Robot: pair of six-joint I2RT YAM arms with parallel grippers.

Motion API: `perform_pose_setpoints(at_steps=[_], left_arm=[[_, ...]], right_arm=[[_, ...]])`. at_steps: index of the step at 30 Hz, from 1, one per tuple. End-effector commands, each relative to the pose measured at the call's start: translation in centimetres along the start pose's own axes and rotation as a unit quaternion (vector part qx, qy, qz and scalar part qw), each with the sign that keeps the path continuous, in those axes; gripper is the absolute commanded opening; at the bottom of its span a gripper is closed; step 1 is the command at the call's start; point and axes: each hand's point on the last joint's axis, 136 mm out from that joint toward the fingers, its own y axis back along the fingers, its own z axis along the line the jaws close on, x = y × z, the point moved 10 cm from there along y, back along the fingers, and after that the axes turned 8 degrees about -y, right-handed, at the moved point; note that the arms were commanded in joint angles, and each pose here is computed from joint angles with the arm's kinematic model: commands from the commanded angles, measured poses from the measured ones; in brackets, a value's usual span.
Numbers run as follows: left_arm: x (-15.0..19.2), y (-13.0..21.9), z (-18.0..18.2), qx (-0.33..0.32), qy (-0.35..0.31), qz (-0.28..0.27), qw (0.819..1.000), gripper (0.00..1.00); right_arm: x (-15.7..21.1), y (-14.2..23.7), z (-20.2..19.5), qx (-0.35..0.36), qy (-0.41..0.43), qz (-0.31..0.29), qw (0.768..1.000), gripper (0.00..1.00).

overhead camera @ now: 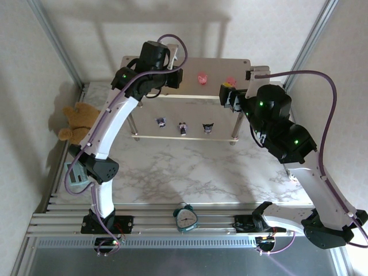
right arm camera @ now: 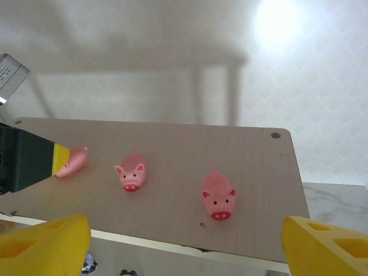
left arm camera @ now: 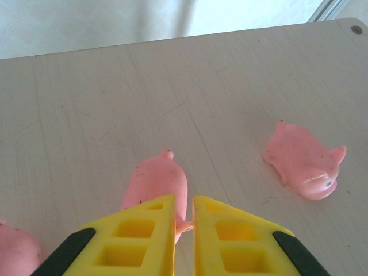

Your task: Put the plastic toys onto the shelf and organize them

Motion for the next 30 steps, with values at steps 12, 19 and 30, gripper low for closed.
perform_pose_setpoints(at_steps=[12,19,30], left_arm=[[-0.7,0.5,-1.0,0.025,0.008,-0.019,0.999,0.17],[-1.0,1.1,-0.9,0.017,0.009,-0.027,0.999,0.19],[-2.4,3.7,-1.1,0.012,0.008,-0.077,0.997,0.23]], right_arm=[[-0.3,0.5,-0.3,0.003,-0.009,-0.011,1.000,0.86],[-0.3,0.6,-0.4,0.002,-0.010,-0.010,1.000,0.87],[-0.5,1.0,-0.5,0.000,-0.013,-0.014,1.000,0.87]])
